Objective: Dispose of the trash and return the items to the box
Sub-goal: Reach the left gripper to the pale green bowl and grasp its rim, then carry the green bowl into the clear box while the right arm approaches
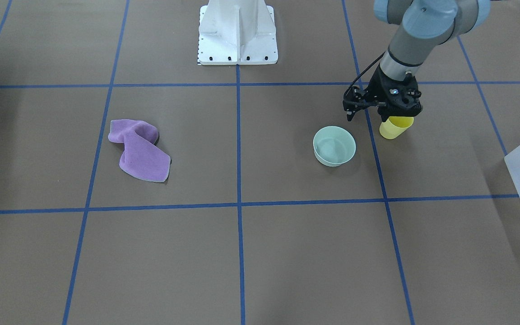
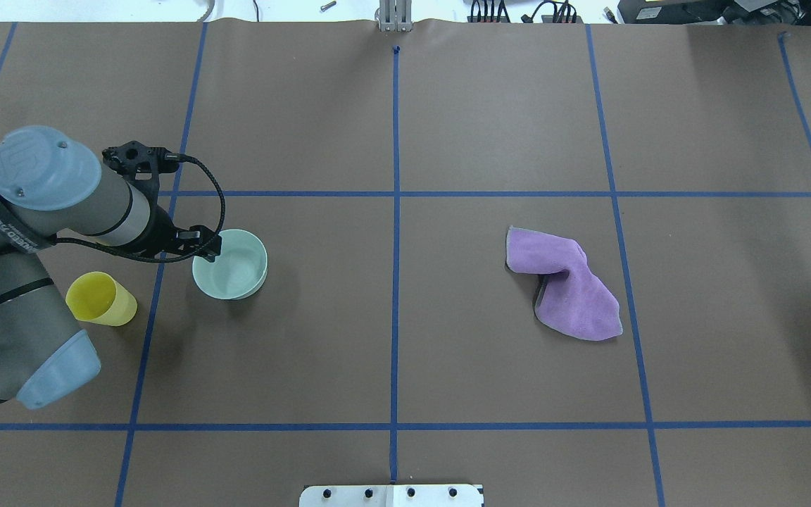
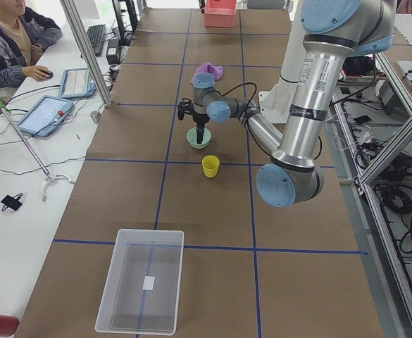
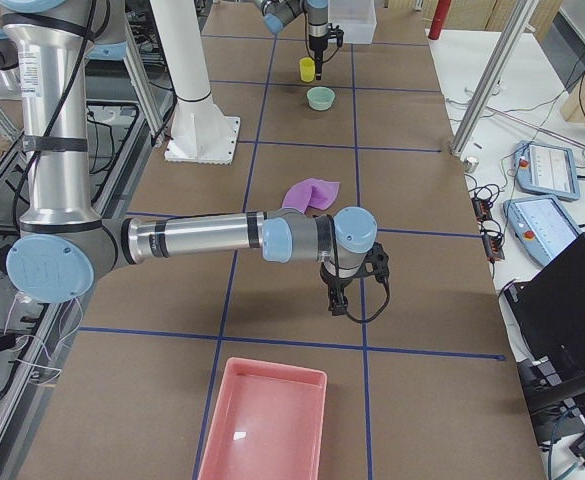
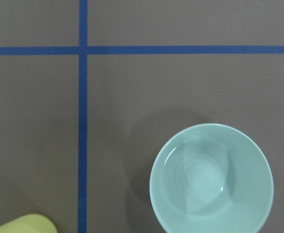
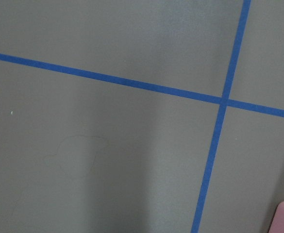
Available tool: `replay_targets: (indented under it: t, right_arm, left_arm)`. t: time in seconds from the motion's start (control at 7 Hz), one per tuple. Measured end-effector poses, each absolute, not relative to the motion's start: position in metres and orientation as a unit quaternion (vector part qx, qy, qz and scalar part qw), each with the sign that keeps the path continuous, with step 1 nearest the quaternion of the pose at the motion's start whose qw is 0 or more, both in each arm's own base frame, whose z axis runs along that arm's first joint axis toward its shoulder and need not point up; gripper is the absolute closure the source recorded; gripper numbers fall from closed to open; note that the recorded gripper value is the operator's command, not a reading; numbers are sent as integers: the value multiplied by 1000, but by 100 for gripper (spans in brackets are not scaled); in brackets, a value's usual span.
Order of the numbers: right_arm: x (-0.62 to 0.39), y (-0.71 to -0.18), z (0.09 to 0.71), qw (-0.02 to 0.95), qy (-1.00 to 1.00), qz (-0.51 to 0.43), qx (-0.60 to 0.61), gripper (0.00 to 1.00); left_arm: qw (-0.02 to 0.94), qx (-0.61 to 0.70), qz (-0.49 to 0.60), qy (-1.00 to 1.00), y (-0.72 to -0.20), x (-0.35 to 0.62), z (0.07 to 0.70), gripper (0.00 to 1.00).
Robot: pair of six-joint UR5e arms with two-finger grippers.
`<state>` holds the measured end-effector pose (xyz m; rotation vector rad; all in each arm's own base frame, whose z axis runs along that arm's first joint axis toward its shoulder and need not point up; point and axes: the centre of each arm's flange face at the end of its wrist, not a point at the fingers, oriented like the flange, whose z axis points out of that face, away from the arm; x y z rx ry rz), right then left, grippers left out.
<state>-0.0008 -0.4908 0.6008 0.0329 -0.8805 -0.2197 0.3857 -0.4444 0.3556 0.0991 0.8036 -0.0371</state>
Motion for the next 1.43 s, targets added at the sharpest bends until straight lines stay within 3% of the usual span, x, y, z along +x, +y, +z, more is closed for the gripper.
replay_targets:
  t: [0.14,0.29,0.57,1.14,1.43]
  right_arm:
    - [-3,-490,601,898,-426,-108,14,0]
    - [-5,-490,600,898,-426,-108,14,0]
    - [-5,-490,597,897,-427,-109,16,0]
    - [-6,-492,592,896,-429,-112,20,0]
    - [-7,-492,582,895,-429,-115,29,0]
  left_arm:
    - [920,48,-19,388,-450,393,365,7]
    - [921,47,-21,387,-456,400,377,18]
    - [917,48,-29,395,-465,414,397,100]
    - [907,50,-32,417,-467,422,386,100]
    - [894,49,-3,446,-464,382,371,100]
